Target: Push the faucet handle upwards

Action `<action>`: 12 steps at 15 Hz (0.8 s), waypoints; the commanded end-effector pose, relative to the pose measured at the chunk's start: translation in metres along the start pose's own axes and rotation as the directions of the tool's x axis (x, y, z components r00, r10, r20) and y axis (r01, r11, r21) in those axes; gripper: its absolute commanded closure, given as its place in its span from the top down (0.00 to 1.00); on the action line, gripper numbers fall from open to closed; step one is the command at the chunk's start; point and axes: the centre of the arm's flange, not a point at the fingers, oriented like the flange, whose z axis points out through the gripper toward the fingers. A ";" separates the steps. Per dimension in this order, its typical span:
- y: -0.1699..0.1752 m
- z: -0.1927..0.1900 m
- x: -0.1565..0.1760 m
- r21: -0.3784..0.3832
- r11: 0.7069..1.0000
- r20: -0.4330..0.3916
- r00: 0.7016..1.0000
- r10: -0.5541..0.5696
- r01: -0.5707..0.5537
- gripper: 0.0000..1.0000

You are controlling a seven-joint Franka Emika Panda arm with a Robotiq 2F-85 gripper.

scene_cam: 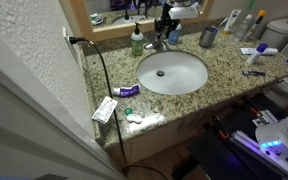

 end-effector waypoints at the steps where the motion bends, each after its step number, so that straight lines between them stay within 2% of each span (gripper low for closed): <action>1: 0.002 0.000 0.001 -0.021 0.999 -0.021 0.999 0.027 -0.028 0.25; 4: 0.005 0.000 0.002 -0.036 0.997 -0.036 0.998 0.060 -0.061 0.04; 5: 0.004 0.001 0.002 -0.030 0.997 -0.043 0.997 0.064 -0.065 0.07; 9: 0.000 0.003 0.007 0.050 0.996 -0.130 0.988 0.080 -0.074 0.07; 12: -0.001 0.003 0.009 0.078 0.993 -0.183 0.978 0.102 -0.089 0.07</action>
